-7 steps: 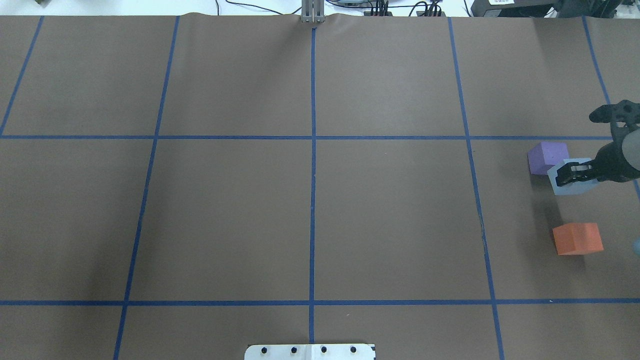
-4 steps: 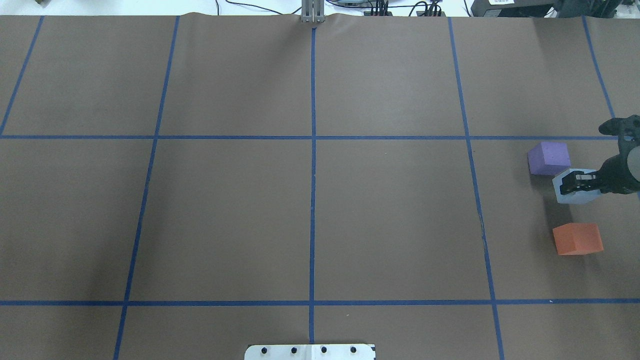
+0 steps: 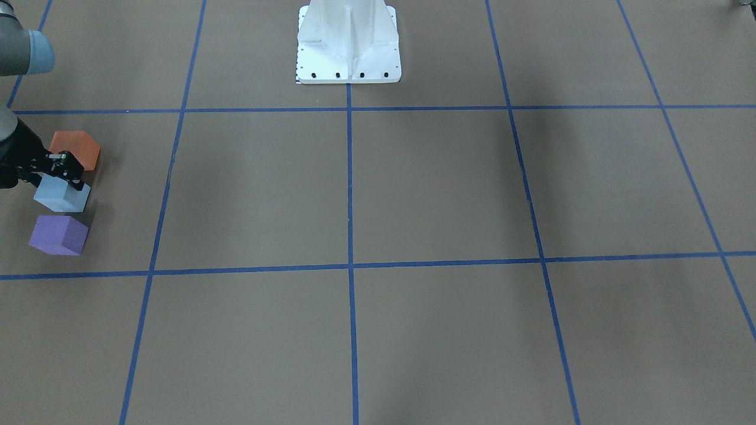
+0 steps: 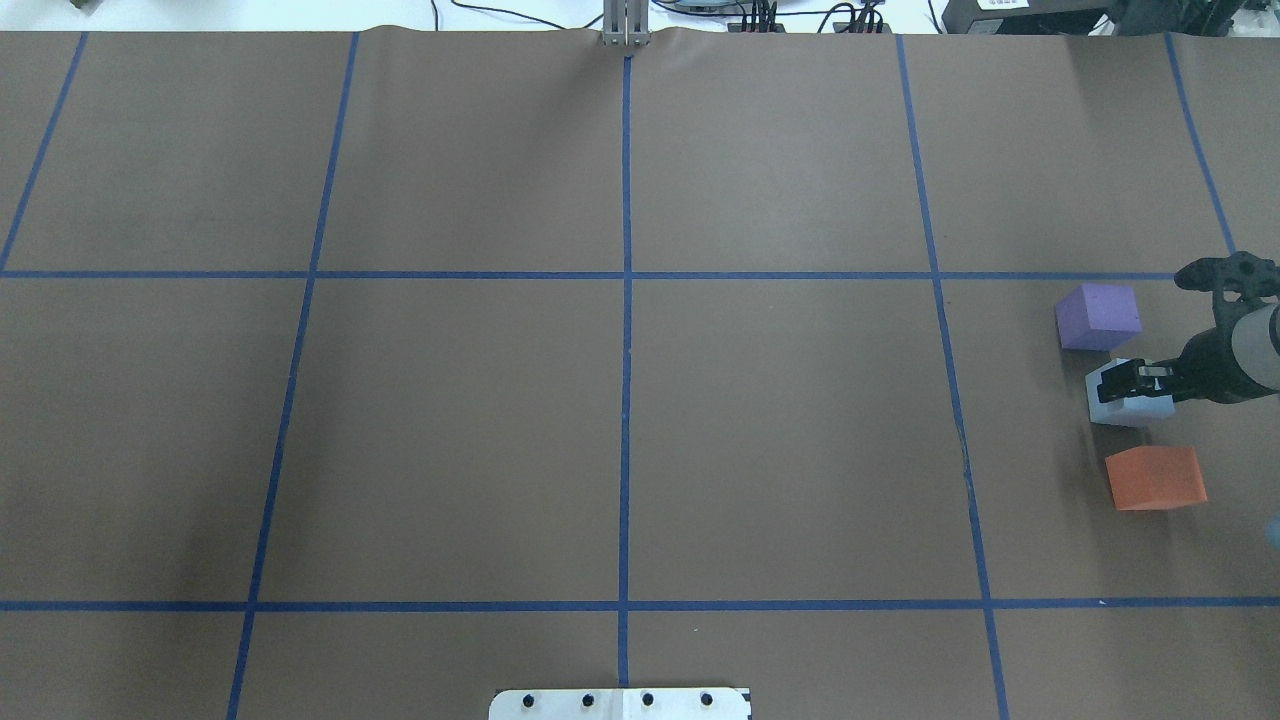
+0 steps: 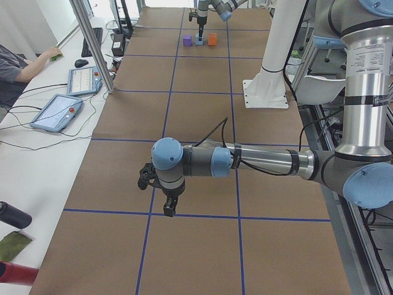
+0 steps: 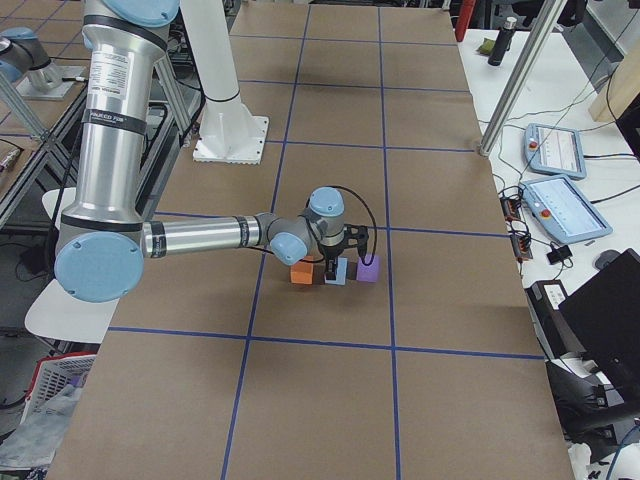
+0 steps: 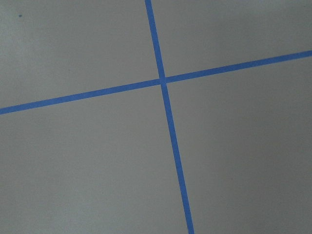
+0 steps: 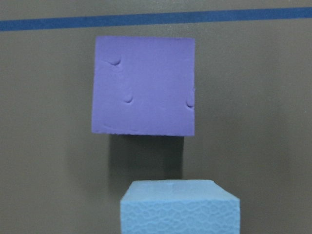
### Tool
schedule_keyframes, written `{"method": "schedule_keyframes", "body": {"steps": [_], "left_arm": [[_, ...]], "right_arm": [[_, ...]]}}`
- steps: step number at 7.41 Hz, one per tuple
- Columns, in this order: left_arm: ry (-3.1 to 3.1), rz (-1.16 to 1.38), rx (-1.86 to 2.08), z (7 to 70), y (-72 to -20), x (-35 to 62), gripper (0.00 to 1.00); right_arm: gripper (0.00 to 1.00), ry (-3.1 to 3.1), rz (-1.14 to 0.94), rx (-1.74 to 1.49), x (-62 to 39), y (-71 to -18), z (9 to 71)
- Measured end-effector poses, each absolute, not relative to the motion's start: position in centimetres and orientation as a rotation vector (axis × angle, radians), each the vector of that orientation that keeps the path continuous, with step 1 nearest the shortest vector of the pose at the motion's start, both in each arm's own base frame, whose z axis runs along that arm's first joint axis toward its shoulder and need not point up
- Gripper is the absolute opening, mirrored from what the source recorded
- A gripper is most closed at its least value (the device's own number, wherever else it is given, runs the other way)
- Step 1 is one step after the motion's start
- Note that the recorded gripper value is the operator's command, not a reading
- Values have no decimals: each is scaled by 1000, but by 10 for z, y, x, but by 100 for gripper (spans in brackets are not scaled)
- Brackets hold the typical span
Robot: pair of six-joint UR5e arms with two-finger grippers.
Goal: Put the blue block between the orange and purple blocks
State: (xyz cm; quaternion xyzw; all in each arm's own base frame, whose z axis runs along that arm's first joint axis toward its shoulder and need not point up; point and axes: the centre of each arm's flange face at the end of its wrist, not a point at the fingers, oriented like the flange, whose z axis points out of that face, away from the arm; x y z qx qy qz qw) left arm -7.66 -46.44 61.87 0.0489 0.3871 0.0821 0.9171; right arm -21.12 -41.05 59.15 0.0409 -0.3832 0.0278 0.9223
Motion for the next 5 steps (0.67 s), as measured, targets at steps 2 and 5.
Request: {"method": "schedule_keyframes", "body": {"steps": [2, 5], "left_arm": [[797, 169, 100, 619, -464, -76, 100], [796, 168, 104, 616, -465, -76, 100]], "right_arm": [[100, -799, 30, 113, -206, -411, 579], [100, -812, -25, 149, -130, -423, 570]]}}
